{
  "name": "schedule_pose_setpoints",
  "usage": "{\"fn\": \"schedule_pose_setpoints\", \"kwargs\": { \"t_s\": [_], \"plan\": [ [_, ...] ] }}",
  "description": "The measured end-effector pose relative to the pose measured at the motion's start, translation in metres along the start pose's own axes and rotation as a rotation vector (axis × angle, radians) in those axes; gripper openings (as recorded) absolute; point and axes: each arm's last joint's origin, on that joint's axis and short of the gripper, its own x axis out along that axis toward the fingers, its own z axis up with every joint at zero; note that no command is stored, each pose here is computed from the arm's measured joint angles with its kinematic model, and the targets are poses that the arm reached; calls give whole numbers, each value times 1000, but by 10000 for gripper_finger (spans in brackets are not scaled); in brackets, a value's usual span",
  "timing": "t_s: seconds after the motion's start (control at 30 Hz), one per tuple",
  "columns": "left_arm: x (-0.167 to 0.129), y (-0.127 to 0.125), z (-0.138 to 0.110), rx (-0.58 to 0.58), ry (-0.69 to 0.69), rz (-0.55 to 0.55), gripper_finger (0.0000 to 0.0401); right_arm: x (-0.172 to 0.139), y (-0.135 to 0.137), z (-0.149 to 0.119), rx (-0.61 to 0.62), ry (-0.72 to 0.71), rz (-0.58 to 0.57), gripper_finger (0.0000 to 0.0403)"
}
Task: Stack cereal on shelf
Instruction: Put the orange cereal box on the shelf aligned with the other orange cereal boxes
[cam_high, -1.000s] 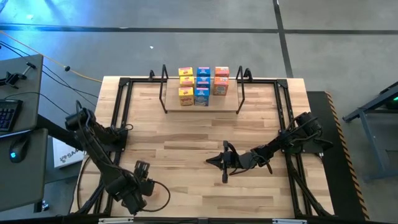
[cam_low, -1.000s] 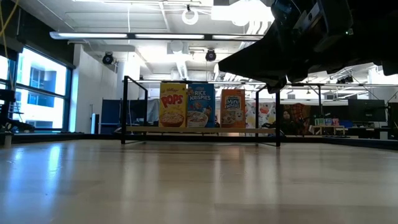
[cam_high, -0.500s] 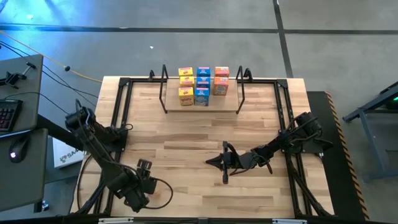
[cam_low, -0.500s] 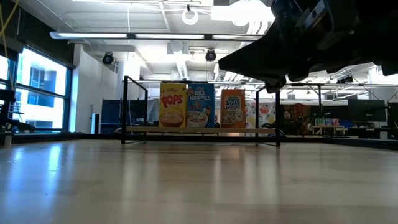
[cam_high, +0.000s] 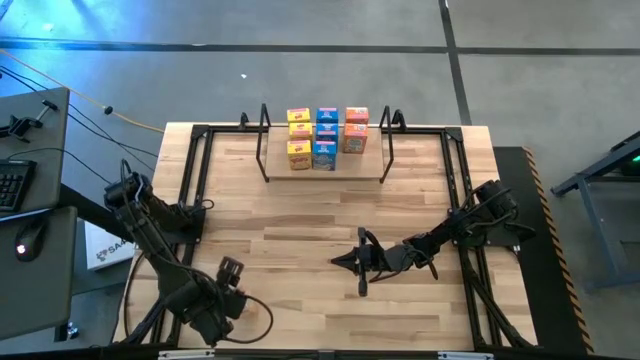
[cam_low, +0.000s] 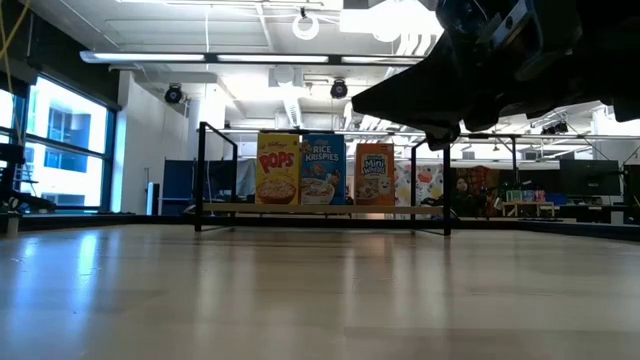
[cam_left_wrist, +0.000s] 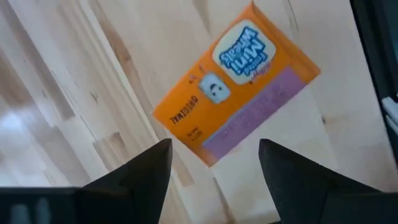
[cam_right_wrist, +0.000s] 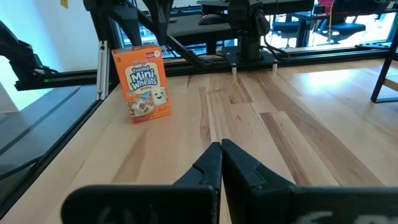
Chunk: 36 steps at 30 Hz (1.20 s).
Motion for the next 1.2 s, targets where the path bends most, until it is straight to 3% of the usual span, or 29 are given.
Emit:
{"fn": "schedule_pose_setpoints", "kwargs": {
  "t_s": [0.33,0.53,0.8,1.2],
  "plan": [
    [1,8,6,139,-41,51,237,0,-1,0,1,0,-5,0],
    [1,7,7,130,-46,39,237,0,-1,0,7,0,-8,0],
    [1,5,11,-83,-85,4,214,2,1,2,25,-8,-6,0],
    [-1,-4,13,-362,-173,2,150,37,24,32,31,93,24,2]
  ]
}}
